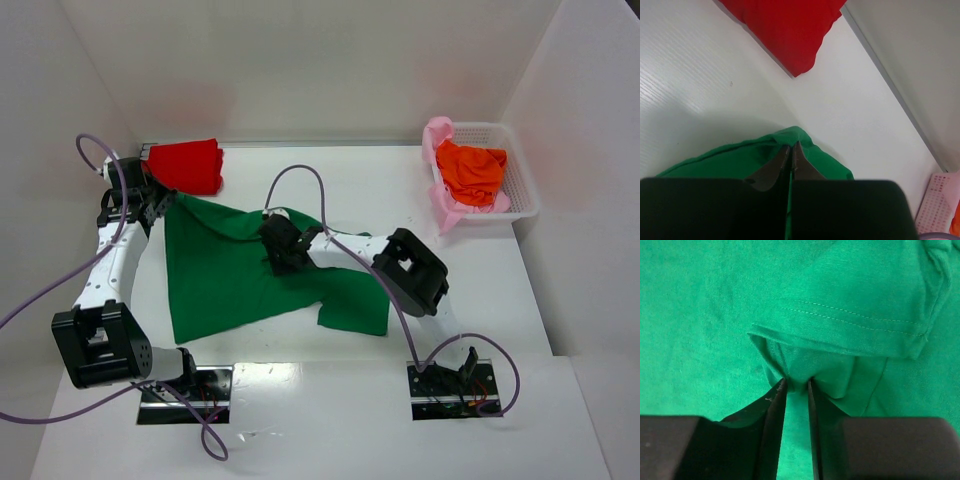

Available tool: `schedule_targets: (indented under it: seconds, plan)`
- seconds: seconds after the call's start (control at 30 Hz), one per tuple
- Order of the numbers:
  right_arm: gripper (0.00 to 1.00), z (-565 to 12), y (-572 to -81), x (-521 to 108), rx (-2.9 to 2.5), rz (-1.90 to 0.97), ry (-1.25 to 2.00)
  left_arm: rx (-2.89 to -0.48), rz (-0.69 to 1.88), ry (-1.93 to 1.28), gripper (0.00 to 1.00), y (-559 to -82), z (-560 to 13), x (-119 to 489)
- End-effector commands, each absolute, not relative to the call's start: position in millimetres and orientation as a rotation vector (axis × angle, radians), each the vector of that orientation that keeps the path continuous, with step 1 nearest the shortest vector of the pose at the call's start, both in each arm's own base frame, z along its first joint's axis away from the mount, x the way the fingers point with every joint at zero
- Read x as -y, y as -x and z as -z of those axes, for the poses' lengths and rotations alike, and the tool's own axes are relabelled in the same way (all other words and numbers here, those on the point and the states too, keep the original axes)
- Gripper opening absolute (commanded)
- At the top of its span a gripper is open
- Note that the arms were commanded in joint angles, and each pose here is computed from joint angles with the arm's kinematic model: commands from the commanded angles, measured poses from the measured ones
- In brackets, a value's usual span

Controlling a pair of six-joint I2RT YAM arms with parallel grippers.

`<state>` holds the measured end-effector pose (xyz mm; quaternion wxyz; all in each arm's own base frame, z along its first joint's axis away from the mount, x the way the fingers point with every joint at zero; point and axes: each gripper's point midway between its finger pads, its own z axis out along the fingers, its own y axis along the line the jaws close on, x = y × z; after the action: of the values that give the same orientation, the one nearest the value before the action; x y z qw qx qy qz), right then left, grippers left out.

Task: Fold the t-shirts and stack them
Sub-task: Flatten out the tshirt

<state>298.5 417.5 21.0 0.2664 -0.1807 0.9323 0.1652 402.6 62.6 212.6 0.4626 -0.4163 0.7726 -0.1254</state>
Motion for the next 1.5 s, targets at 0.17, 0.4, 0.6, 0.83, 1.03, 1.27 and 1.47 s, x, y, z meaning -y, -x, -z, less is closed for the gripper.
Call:
schedule_targets:
  seconds: [0.17, 0.4, 0.6, 0.83, 1.03, 1.27, 1.47]
  plan:
    - [0.0, -18.5, -299.3, -419.8, -2.519, -0.4, 0.495, -1.863, 0.303, 0.99, 0.0, -410.5, -222.1, -67.8]
    - [0.0, -90.5, -319.4, -410.4, -2.381, -0.361, 0.404, -1.868, 0.302, 0.992, 0.0, -409.6, -221.8, -67.6]
    - [0.0, -141.6, -340.2, -396.0, -2.308, -0.45, 0.338, -1.863, 0.303, 0.99, 0.0, -410.5, -224.4, -67.8]
    - [0.0, -150.1, -337.9, -369.7, -2.308, -0.41, 0.252, -1.871, 0.285, 0.99, 0.0, -406.4, -221.7, -69.0]
    - [0.0, -180.2, -362.8, -308.5, -2.253, -0.4, 0.066, -1.871, 0.285, 0.99, 0.0, -406.4, -221.7, -69.0]
    - [0.0, -243.5, -395.9, -242.6, -2.117, -0.38, -0.076, -1.89, 0.321, 0.876, 0.0, -411.5, -228.4, -60.3]
    - [0.0, -319.3, -422.0, -206.6, -1.953, -0.369, -0.13, -1.838, 0.32, 0.673, 0.0, -422.1, -291.9, -56.0]
